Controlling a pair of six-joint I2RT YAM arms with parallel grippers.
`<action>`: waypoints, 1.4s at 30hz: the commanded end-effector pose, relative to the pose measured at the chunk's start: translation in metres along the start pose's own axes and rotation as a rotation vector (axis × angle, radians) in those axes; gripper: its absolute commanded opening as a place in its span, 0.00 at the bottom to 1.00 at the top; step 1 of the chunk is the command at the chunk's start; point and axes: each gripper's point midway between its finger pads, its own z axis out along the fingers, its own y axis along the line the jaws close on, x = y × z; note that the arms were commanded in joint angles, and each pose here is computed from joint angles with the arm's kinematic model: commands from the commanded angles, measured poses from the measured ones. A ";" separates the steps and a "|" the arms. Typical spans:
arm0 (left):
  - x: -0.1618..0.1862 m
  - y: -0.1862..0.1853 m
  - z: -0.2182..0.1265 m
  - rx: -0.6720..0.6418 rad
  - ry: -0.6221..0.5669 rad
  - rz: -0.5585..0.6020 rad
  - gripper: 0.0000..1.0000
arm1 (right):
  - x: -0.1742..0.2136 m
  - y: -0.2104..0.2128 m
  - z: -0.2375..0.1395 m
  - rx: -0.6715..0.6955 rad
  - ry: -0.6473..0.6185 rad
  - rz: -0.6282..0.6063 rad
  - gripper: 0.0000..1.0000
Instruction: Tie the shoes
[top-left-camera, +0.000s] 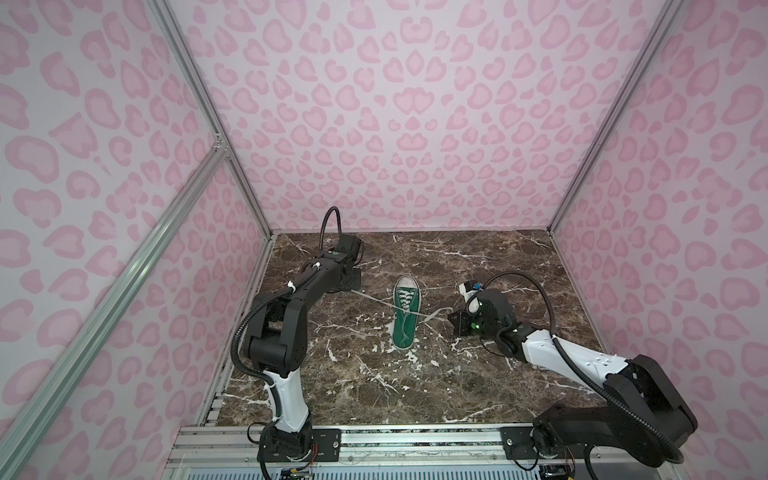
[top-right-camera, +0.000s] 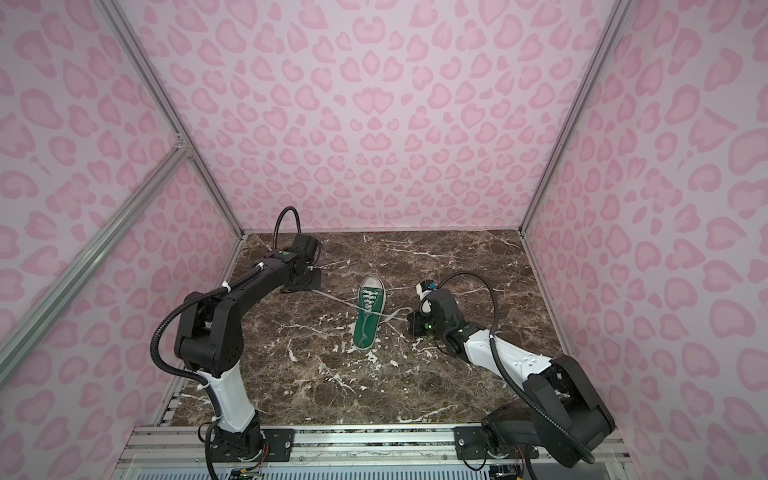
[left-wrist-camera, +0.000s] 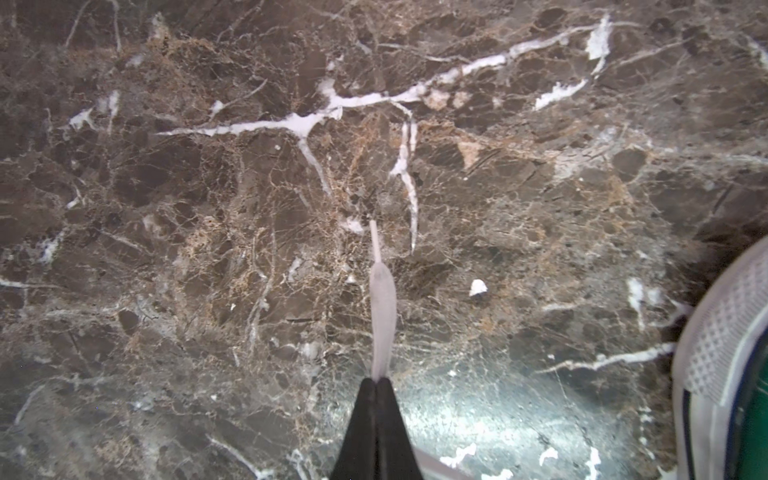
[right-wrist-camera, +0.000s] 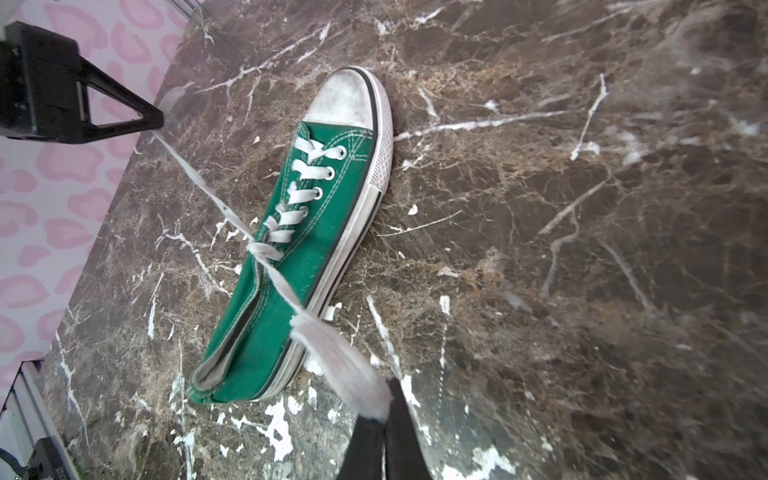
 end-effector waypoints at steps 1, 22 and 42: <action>-0.004 0.003 -0.005 0.008 -0.011 0.000 0.03 | 0.010 -0.013 0.002 0.058 0.056 0.016 0.03; 0.001 0.028 -0.002 -0.055 0.006 -0.009 0.04 | 0.027 -0.040 -0.001 0.163 0.146 0.060 0.03; 0.012 0.013 -0.001 0.047 0.021 -0.061 0.03 | 0.018 -0.029 0.011 0.122 0.118 0.099 0.07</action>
